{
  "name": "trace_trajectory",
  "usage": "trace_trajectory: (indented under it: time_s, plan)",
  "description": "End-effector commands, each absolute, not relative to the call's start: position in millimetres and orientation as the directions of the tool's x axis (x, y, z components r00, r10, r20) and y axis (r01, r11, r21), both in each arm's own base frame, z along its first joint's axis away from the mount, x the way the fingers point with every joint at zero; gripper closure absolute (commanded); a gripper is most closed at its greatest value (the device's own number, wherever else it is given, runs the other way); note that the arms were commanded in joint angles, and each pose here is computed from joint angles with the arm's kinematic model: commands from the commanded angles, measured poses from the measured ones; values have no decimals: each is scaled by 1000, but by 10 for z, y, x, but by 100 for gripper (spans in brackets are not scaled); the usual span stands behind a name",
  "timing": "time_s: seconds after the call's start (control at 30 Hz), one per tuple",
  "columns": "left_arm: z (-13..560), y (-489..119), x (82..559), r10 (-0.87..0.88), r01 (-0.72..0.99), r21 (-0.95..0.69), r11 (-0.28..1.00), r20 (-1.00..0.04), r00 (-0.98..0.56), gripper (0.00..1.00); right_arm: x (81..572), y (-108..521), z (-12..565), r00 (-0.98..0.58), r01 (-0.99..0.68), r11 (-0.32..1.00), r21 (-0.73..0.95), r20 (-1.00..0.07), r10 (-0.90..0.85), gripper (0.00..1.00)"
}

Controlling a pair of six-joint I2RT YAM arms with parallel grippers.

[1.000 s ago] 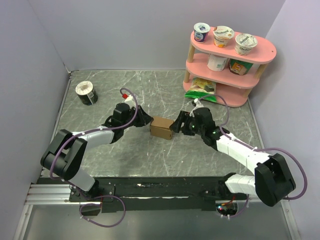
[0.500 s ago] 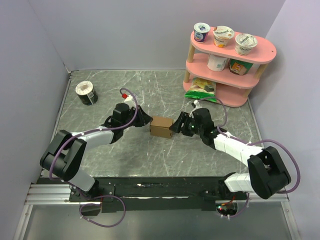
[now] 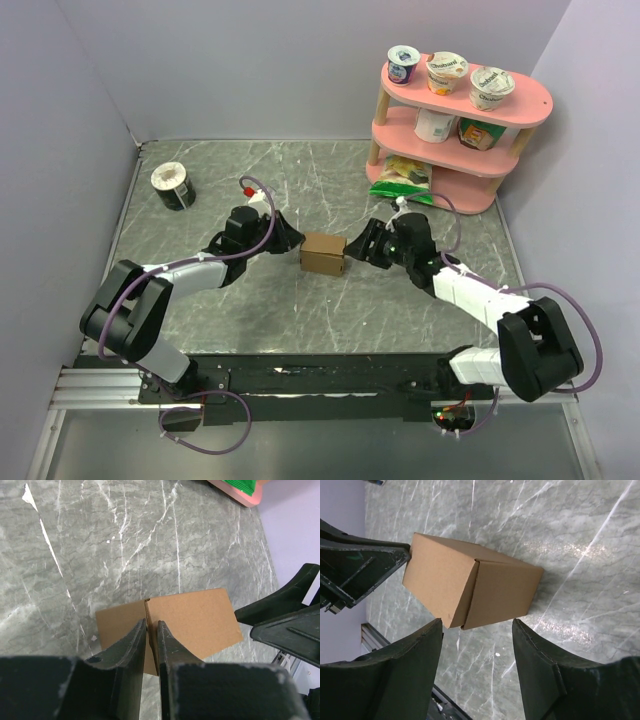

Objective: Fold the paper box

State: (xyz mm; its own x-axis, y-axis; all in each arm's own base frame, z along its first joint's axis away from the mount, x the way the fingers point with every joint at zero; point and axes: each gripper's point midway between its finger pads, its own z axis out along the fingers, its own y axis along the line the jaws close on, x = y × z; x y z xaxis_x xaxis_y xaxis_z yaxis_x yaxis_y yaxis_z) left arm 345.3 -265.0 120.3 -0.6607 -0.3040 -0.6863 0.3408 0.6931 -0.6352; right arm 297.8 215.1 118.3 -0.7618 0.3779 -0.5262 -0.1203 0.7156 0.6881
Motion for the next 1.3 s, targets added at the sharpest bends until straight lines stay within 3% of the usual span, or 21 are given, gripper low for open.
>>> trace_trajectory:
  time_s: [0.0, 0.3, 1.0, 1.27]
  plan:
    - [863, -2526, 3375, -255, 282, -597, 751, -657, -710, 81, 3074, 2216, 1297, -751, -160, 694, 702, -543, 376, 36]
    - [843, -2506, 3379, -251, 278, -587, 760, -660, -708, 81, 3096, 2239, 1054, -781, -128, 705, 697, -509, 362, 37]
    - [532, -2481, 3150, -157, 390, -527, 755, -723, -673, 83, 2953, 2121, 459, -834, -27, 752, 659, -429, 347, 79]
    - [678, -2483, 3052, -198, 418, -506, 754, -783, -590, 82, 2943, 2163, 597, -810, -144, 749, 647, -512, 286, 84]
